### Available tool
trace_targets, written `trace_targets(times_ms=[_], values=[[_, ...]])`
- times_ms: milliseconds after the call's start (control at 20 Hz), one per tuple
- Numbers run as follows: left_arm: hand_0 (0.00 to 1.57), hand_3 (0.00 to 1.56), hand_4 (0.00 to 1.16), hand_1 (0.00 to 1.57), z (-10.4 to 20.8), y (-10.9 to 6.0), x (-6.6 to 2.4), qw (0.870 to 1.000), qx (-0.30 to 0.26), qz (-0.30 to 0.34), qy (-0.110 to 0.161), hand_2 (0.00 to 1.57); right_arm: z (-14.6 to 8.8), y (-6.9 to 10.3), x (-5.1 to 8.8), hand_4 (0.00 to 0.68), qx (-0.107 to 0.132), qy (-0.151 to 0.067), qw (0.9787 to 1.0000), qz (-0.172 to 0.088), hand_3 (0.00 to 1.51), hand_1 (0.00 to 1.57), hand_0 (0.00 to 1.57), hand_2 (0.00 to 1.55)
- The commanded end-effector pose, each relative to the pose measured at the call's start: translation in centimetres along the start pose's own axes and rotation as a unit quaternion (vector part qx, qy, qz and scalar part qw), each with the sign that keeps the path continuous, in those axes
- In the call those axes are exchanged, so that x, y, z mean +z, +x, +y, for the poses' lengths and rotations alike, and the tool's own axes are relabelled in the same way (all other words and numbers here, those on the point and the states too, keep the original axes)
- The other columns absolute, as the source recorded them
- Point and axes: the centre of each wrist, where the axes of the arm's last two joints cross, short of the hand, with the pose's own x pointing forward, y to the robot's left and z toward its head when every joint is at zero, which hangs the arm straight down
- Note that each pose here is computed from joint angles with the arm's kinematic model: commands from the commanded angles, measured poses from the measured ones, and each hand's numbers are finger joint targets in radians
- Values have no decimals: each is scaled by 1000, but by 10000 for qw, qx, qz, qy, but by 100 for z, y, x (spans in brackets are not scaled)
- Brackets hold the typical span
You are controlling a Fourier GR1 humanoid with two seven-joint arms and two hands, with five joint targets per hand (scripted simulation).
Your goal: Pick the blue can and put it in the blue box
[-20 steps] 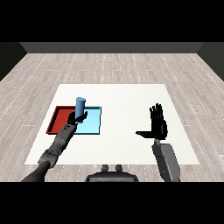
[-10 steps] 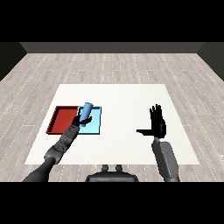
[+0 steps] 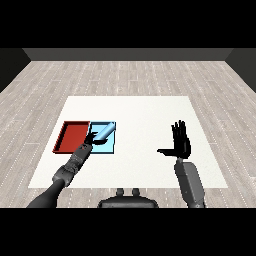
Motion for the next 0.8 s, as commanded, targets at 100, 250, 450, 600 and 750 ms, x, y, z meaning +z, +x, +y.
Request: trace_targets(times_ms=[100, 250, 450, 600, 750], values=[[0, 0, 0, 0, 144, -230, -13, 9979, -51, 178, 628, 0, 185, 147, -129, 0, -143, 40, 9999, -56, 0, 0, 0, 0], [0, 0, 0, 0, 31, -159, 15, 9870, 617, -269, 1457, 0, 118, 127, 27, 0, -291, -7, 9995, -136, 0, 0, 0, 0], [0, 0, 0, 0, 70, 278, 10, 9536, 1325, -1855, 1965, 0, 82, 101, -22, 0, -240, 24, 9997, -51, 0, 0, 0, 0], [0, 0, 0, 0, 85, 251, 74, 9239, 1825, -3013, 1495, 0, 137, 91, -31, 0, -263, 130, 9995, -102, 0, 0, 0, 0], [0, 0, 0, 0, 38, 263, 165, 8912, 2022, -3881, 1195, 0, -39, 109, 21, 0, 50, 145, 9998, 113, 0, 0, 0, 0]])
